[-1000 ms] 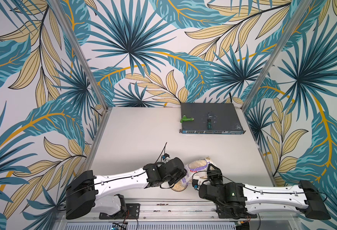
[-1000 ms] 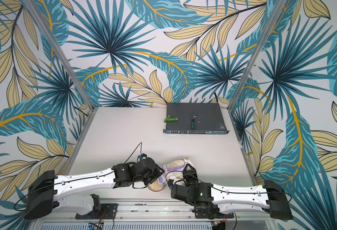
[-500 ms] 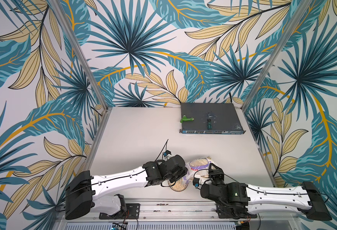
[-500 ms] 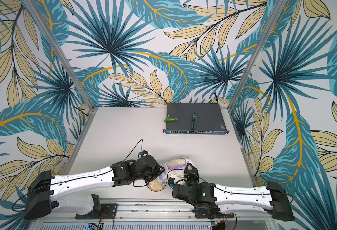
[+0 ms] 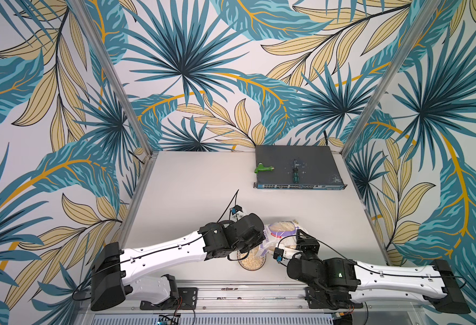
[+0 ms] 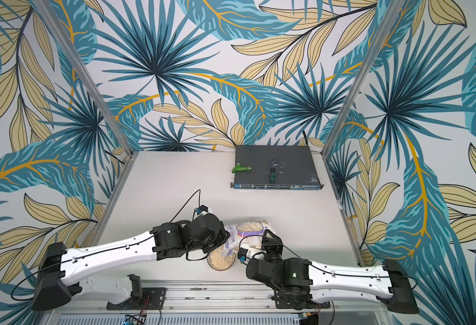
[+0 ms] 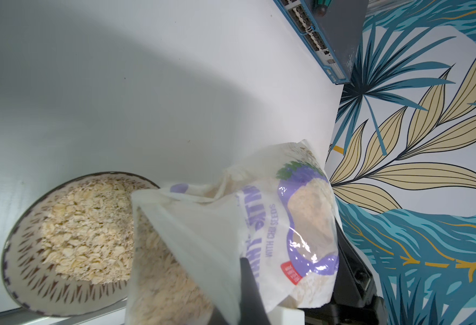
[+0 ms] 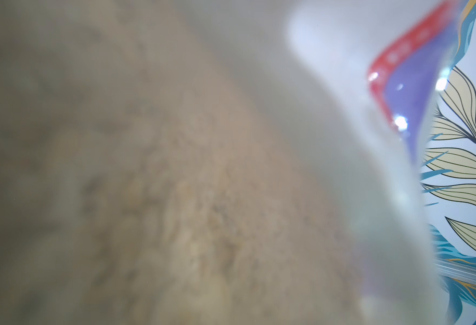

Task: Pour the oats into the breakfast bowl
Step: Pour the oats into the bowl.

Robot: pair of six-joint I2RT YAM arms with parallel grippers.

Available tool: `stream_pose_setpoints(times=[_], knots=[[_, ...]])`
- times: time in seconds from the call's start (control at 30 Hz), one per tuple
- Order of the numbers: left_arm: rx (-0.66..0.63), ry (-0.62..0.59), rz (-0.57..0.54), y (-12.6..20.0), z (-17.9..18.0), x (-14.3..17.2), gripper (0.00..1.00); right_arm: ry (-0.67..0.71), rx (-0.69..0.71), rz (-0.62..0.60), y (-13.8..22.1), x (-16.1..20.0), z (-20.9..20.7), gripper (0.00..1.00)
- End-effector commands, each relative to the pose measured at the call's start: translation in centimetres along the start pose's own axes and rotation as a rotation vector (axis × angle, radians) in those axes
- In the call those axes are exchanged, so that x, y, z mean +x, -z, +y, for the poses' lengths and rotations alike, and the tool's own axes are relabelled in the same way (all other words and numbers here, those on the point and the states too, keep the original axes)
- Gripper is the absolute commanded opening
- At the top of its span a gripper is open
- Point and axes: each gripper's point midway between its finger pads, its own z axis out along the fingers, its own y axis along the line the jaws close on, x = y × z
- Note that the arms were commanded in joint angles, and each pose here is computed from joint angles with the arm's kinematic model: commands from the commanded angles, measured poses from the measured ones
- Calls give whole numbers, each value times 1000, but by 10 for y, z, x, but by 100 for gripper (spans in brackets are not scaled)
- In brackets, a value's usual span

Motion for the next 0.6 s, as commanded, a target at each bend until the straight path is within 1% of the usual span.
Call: stream_pose_setpoints(times=[0.0, 0.1, 0.17, 0.23, 0.33, 0.47, 0.57], knots=[[28, -21, -61, 16, -16, -15, 0, -137, 46, -33, 3, -9, -16, 0], [39, -24, -54, 18, -22, -17, 0, -175, 43, -47, 4, -12, -18, 0], [39, -36, -58, 24, -30, -22, 0, -226, 43, -65, 6, -16, -23, 0], [22, -74, -67, 33, -41, -29, 0, -290, 42, -95, 8, -21, -28, 0], [2, -127, -73, 45, -56, -37, 0, -347, 46, -117, 10, -23, -32, 0], [25, -172, -58, 53, -79, -43, 0, -413, 69, -127, 11, -23, -42, 0], [42, -188, -53, 57, -93, -50, 0, -492, 82, -152, 13, -26, -49, 0]])
